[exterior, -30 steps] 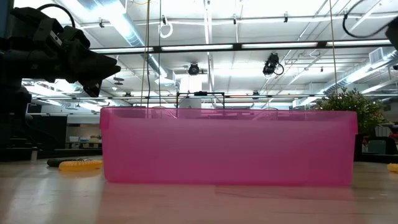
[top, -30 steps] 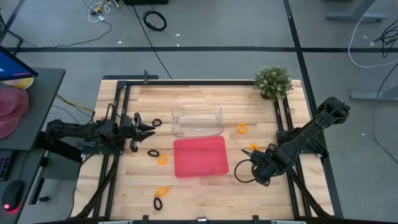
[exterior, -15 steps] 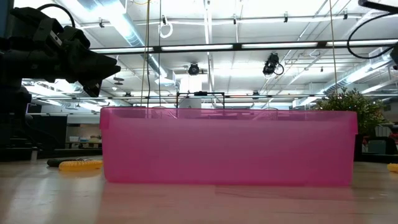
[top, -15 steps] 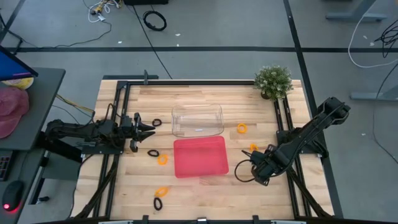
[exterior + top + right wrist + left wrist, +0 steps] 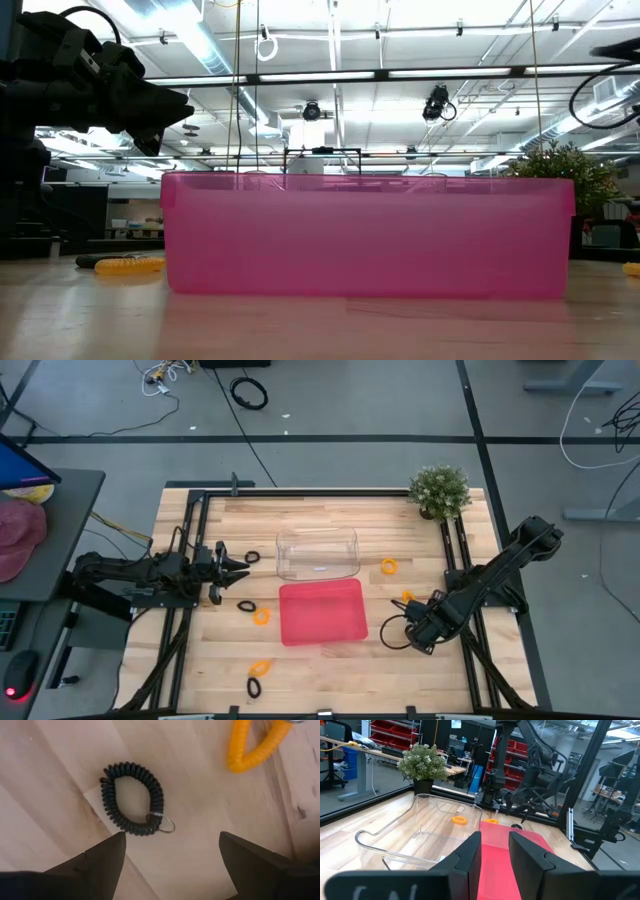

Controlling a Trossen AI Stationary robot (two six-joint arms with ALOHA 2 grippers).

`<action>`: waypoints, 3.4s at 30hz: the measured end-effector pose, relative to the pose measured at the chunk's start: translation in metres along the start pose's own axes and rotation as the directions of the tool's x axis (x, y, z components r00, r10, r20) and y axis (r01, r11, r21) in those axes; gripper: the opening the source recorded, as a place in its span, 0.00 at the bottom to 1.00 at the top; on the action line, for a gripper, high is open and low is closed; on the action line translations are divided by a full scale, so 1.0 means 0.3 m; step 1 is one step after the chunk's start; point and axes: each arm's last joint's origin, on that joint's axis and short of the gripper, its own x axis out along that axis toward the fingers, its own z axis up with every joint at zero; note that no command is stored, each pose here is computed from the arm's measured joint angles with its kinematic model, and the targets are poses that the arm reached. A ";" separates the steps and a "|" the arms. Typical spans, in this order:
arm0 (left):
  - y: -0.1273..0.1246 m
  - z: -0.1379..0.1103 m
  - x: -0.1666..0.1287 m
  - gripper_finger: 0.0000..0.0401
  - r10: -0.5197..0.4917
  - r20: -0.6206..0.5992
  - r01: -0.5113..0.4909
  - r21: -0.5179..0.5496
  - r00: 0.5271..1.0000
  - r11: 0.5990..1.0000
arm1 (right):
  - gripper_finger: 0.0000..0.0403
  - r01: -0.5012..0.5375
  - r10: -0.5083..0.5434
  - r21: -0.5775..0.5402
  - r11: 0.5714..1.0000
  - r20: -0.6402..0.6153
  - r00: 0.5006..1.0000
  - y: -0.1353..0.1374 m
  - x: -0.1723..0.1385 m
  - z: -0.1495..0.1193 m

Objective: Sort spring keychains
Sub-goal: Put the black spring keychain into the red bin

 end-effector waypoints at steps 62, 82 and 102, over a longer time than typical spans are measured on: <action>0.000 0.000 0.000 0.26 0.000 -0.002 0.000 0.000 1.000 1.000 | 0.37 -0.052 0.103 -0.404 0.913 0.104 0.989 0.090 0.115 0.069; 0.000 0.000 0.000 0.26 0.000 0.001 0.000 0.000 1.000 1.000 | 0.01 0.259 -0.035 -0.329 0.908 0.556 0.830 0.172 -0.245 0.147; 0.000 0.000 0.000 0.26 0.000 0.000 0.000 0.000 1.000 1.000 | 0.00 -0.123 0.282 -0.284 0.951 0.959 -0.031 0.126 -0.242 0.306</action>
